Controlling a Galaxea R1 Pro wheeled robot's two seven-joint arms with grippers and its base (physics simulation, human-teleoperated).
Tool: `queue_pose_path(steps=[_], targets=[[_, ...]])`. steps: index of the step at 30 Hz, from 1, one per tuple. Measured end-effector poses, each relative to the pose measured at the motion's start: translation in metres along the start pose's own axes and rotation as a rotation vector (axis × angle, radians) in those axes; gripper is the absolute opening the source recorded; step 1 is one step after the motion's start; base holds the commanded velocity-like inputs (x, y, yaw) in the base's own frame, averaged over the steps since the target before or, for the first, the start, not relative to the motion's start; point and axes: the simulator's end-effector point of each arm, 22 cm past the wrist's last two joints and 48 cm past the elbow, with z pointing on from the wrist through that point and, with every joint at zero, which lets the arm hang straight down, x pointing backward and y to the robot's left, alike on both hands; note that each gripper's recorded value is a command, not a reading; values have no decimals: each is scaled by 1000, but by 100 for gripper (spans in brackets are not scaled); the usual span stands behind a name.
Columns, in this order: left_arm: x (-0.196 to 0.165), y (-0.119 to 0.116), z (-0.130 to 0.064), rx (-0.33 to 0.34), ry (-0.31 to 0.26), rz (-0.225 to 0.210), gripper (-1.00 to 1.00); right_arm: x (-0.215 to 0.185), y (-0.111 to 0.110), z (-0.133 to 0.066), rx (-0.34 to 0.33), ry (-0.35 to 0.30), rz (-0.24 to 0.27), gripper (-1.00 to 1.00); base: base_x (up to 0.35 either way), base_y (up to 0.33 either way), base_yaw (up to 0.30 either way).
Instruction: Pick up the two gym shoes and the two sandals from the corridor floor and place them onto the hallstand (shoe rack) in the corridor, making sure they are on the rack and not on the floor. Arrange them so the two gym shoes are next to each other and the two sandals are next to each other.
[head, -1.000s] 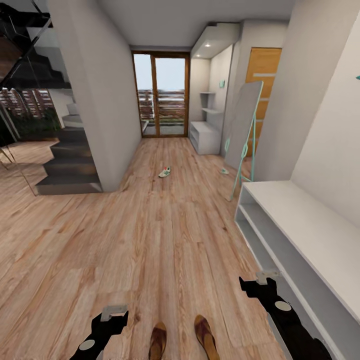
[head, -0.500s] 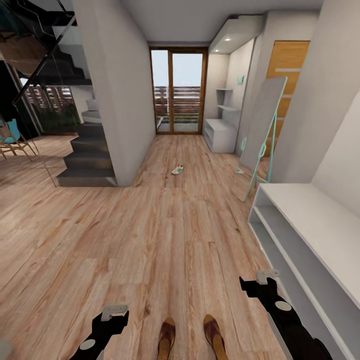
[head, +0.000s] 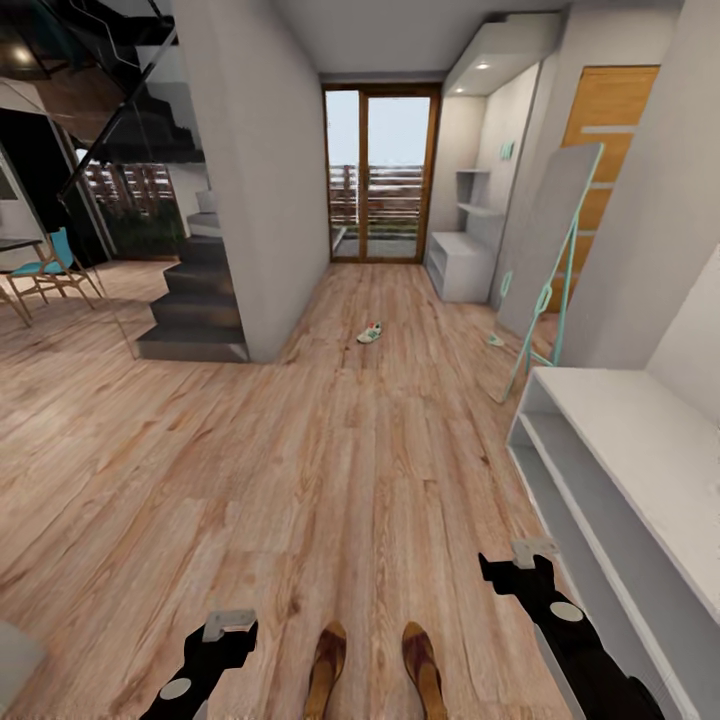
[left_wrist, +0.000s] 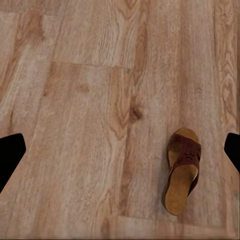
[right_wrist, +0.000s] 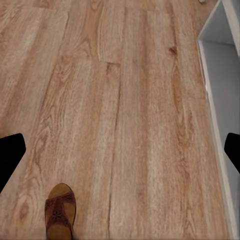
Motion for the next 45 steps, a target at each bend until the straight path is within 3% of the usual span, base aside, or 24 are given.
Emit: queue_pose_path(steps=[25,45], targets=[[1,0,1,1,3,1,100,0,0,0,2,1,2,100,-33,-82,2],[-2,1,1,2,-4,2,100,0,4,0,-4,1,4,100,0,-56,-113]])
